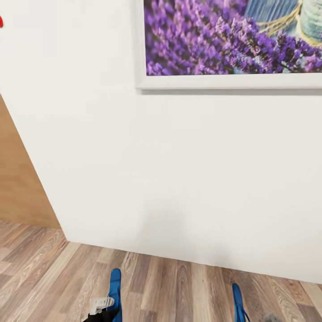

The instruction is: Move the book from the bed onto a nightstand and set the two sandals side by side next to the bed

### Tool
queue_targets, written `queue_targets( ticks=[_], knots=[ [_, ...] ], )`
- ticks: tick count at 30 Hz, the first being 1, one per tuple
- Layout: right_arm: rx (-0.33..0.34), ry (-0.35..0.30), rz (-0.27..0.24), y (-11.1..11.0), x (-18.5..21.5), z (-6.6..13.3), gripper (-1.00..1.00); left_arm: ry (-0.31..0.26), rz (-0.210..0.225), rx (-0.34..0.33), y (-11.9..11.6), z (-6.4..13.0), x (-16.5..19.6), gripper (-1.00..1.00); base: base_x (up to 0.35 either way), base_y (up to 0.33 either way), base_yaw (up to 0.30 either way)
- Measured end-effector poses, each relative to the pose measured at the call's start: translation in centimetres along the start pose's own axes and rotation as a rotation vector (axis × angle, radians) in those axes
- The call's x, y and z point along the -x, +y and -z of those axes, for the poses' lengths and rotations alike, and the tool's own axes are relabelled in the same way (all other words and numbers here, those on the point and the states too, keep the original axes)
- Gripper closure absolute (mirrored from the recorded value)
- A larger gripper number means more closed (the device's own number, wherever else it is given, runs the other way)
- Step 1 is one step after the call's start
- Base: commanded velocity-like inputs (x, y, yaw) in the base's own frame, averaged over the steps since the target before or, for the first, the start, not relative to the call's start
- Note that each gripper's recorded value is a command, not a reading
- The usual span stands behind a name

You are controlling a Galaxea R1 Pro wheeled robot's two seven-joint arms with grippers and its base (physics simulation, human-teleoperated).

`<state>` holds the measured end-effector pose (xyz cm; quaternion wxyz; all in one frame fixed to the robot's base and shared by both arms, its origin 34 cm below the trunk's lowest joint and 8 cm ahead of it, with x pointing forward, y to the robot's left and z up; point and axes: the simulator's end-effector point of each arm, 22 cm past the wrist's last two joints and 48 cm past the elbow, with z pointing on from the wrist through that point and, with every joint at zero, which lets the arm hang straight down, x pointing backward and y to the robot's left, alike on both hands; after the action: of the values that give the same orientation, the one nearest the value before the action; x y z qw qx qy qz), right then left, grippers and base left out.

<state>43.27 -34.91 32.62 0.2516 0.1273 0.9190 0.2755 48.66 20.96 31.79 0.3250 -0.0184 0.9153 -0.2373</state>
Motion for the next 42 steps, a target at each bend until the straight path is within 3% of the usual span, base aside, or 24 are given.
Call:
queue_targets(
  ticks=[9, 33, 42],
  knots=[
    [-0.002, 0.0, -0.001, -0.05, 0.01, -0.01, 1.0, 0.0, 0.0, 0.0, 0.01, -0.01, -0.03, 1.0, 0.263, 0.0, 0.284],
    [-0.001, 0.001, -0.001, 0.0, -0.04, -0.06, 1.0, 0.0, 0.001, 0.0, 0.03, -0.01, -0.05, 1.0, 0.007, 0.0, 0.286],
    [-0.001, 0.0, -0.001, 0.01, -0.01, -0.05, 1.0, -0.001, 0.0, 0.0, 0.02, -0.01, 0.01, 1.0, 0.172, 0.0, 0.288]
  ],
)
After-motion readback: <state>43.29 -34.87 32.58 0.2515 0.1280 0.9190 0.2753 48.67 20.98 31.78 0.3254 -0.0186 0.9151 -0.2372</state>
